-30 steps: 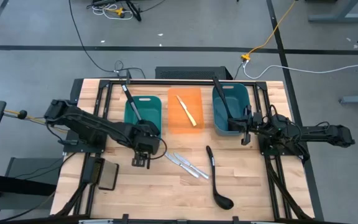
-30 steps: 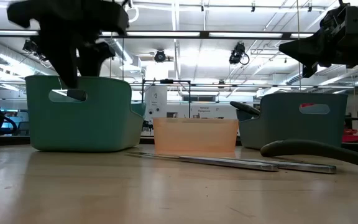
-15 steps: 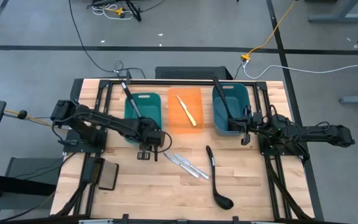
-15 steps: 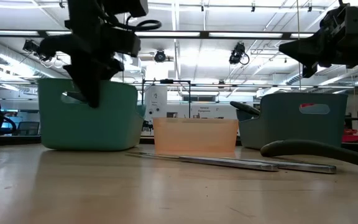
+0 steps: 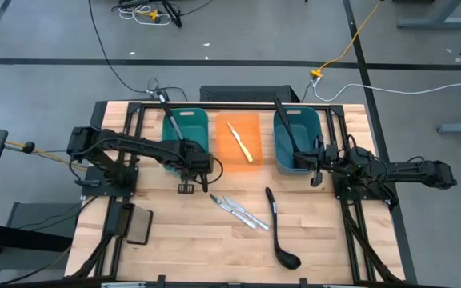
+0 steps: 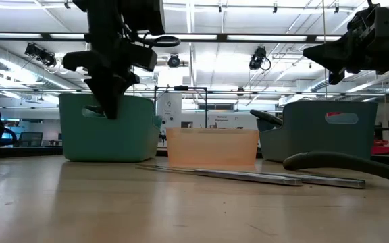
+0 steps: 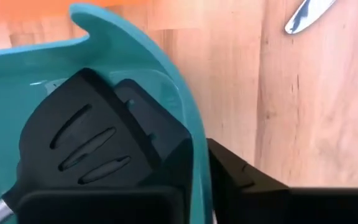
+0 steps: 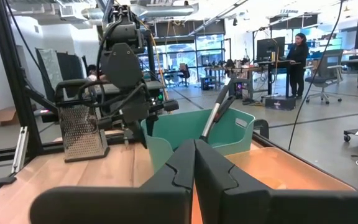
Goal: Pick & Place Kitchen Items
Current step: Adjust the green bin, then put the top silver knife into the orange bin
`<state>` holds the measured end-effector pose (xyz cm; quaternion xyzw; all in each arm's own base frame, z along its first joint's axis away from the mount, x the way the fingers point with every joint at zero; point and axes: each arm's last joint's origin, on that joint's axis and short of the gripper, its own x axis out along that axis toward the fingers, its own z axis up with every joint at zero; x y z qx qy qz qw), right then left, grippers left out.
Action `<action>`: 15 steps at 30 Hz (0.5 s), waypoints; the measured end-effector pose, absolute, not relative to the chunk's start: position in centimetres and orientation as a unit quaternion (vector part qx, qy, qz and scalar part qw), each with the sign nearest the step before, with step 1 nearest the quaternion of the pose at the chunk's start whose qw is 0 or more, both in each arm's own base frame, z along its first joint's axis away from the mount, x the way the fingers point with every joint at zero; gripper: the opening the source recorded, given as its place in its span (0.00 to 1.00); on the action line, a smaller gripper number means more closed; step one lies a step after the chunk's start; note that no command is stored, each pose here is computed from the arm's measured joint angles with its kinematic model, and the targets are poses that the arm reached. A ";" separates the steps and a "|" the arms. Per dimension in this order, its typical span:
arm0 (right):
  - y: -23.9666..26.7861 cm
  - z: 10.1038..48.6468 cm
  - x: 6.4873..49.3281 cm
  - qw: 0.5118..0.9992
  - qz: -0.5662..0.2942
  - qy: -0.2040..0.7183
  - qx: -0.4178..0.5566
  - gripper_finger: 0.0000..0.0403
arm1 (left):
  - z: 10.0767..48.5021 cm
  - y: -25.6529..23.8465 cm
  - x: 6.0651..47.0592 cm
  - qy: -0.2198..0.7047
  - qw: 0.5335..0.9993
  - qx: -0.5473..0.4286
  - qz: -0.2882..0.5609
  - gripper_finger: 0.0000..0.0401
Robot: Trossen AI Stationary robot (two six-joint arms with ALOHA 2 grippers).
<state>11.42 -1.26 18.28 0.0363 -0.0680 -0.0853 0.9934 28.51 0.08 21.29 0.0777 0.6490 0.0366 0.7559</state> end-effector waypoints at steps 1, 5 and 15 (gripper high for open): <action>-1.3 18.3 11.4 0.993 -0.085 -0.068 0.036 0.03 | 21.3 0.0 28.5 0.649 0.756 0.080 0.035 0.15; -1.3 18.3 11.4 0.993 -0.085 -0.068 0.035 0.03 | 21.6 -0.5 28.6 0.649 0.756 0.083 0.029 0.28; -1.3 18.3 11.4 0.993 -0.085 -0.069 0.039 0.03 | 29.0 -0.9 27.7 0.635 0.768 0.069 0.055 0.53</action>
